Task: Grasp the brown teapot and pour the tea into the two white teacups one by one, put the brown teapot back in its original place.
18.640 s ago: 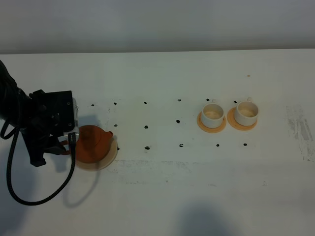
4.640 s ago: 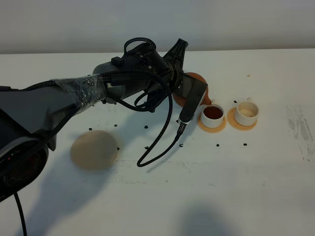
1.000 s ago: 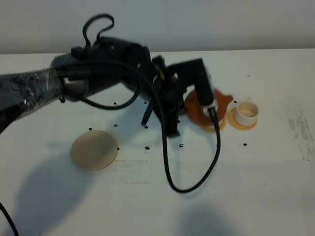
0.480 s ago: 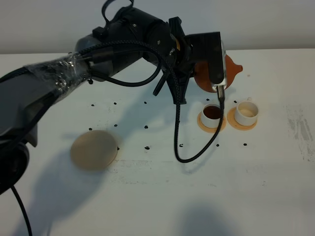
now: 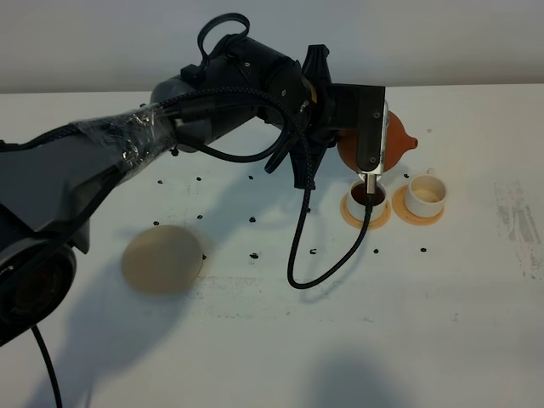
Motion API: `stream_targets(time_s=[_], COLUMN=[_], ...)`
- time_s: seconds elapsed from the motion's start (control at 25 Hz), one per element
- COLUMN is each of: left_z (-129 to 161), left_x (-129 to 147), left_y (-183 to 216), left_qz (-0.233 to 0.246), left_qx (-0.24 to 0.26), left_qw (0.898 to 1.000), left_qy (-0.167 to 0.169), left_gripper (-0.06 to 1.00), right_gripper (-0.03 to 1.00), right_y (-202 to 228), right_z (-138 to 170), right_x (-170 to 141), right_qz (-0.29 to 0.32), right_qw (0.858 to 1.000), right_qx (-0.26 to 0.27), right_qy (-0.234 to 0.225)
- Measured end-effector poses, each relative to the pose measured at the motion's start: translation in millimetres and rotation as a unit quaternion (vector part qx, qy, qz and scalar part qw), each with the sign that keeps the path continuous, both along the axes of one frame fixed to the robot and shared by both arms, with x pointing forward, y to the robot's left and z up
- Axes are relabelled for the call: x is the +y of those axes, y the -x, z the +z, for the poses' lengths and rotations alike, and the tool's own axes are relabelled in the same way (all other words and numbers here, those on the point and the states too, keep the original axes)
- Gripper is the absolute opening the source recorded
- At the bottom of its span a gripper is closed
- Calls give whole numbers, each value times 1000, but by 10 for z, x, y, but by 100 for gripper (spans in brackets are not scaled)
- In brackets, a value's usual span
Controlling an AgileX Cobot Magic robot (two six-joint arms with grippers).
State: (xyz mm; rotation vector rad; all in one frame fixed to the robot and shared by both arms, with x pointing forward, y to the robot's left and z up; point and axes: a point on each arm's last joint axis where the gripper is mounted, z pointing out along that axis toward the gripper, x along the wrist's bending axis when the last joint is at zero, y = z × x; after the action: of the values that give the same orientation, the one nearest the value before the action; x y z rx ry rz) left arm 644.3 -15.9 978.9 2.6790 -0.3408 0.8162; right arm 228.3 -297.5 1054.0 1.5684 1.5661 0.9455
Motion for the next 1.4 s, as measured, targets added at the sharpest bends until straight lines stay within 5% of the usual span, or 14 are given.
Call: stream_targets(time_s=[0.52,1.4], left_z=[59,-227], left_x=[-46,-208], left_y=[-87,-115], left_qz=[-42,-113], left_qx=[-101,-160], left_qw=[994,978], left_qy=[-28,-76], left_gripper=[8,8], right_gripper=[46,46], right_y=[0,0], right_z=[0,0], right_x=[0,0], right_qz=[0,0], right_qw=[1000,1000], right_qx=[0,0], right_qy=[0,0])
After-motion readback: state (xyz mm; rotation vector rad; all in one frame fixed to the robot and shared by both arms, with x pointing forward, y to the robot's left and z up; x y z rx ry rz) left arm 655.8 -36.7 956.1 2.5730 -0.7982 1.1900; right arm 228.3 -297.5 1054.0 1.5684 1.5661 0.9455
